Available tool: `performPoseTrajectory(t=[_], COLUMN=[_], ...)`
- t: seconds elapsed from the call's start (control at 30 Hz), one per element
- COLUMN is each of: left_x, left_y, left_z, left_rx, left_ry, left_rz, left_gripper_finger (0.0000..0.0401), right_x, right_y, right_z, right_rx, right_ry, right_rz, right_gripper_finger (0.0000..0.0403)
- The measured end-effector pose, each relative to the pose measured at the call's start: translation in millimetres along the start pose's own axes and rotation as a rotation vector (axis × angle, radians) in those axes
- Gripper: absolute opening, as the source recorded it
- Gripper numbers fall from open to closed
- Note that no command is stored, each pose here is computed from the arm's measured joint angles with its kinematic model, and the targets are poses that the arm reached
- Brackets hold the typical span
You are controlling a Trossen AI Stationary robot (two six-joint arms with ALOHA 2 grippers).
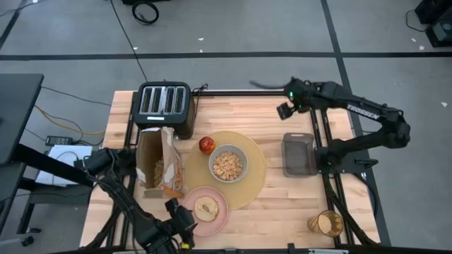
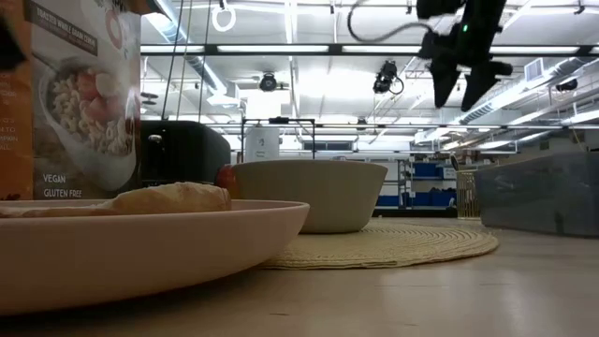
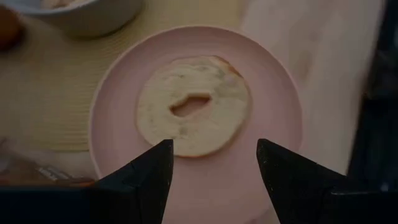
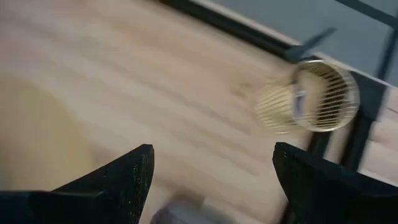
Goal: Arrange a breakfast setting
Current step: Put the purple spoon to the right of the gray bowl on the yellow placemat
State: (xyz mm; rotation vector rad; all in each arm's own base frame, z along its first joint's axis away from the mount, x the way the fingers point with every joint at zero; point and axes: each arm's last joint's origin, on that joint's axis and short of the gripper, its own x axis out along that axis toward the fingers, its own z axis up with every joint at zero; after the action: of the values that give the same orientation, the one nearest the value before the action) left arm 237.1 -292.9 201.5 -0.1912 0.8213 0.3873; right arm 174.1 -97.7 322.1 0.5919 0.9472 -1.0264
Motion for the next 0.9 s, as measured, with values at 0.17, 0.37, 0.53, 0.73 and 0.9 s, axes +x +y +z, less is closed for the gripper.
performPoseTrajectory(t=[0.17,0.37,0.53,0.73,0.9], left_x=[9.7,21.1,26.4,24.9,14.9], left_y=[4.1,2.3,0.2,9.5,14.6], left_z=[9.8,21.9,29.3,29.3,28.7], left_rx=[-0.094,-0.175,-0.222,-0.201,-0.179], left_ry=[0.035,0.13,0.146,0.17,0.189], left_rz=[0.019,-0.041,-0.081,-0.012,0.005], left_gripper_finger=[0.0236,0.0236,0.0236,0.0236,0.0236], right_x=[27.5,64.6,81.5,95.1,107.5], right_y=[-31.6,-66.7,-82.5,-91.5,-92.6], right_z=[28.2,52.8,59.7,68.4,77.2], right_rx=[0.167,0.291,0.349,0.429,0.503], right_ry=[0.016,0.088,0.12,0.137,0.191], right_rz=[-0.115,-0.138,-0.168,-0.178,-0.113], right_gripper_finger=[0.0312,0.0282,0.0258,0.0239,0.023])
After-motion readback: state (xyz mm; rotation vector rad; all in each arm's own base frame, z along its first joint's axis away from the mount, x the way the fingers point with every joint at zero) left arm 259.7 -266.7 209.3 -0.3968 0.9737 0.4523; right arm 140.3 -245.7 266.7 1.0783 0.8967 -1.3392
